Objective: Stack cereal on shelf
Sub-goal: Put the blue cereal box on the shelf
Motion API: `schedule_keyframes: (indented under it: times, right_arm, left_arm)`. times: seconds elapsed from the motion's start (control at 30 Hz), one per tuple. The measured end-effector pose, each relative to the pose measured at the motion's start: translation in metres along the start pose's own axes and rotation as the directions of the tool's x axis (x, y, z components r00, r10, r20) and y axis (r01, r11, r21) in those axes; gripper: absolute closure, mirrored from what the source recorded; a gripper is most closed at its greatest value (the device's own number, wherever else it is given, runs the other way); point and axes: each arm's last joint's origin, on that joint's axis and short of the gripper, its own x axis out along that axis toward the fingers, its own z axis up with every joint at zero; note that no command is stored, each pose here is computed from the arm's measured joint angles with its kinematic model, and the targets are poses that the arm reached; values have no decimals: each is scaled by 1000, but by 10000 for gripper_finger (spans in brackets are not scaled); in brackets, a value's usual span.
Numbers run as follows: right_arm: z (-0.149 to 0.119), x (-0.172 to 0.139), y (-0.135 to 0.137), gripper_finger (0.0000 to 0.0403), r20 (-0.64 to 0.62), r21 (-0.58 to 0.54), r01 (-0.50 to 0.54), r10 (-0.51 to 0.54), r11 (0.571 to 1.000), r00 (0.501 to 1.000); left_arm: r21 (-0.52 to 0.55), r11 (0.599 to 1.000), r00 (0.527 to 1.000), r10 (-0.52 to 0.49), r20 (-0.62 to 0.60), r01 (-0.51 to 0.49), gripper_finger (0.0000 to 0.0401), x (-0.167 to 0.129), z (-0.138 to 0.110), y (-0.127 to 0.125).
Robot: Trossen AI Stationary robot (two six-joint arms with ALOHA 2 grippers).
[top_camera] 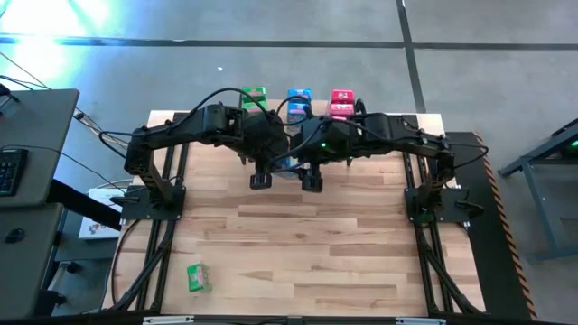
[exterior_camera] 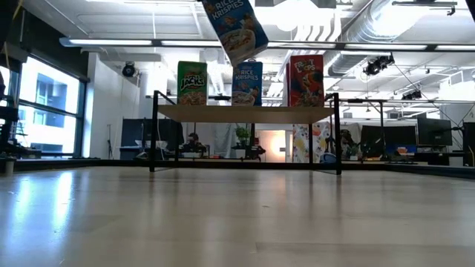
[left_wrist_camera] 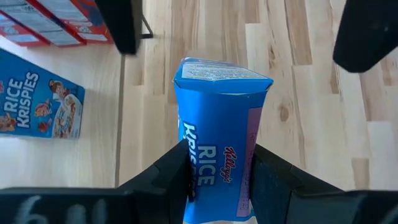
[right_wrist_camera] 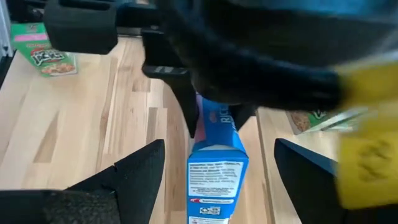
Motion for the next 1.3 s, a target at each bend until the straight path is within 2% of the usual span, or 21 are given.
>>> schedule_keyframes:
  times: [0.23,0.4,0.87,1.3]
  right_arm:
    - [0,4,1,107,-11,-33,-11,11,999,1000]
    - [-1,5,-2,107,-17,-36,-5,5,999,1000]
    - [-7,7,-6,109,-82,-22,11,-13,1000,997]
    - [-8,9,-7,181,-97,-11,6,-7,1000,995]
  left_arm:
    - [56,998,1000,-1,16,0,274,0,2,-3]
    - [62,998,997,3,72,-8,274,0,8,-5]
    - [56,997,995,49,91,-54,274,-2,9,-4]
    - [41,998,992,52,118,-57,274,-2,12,-4]
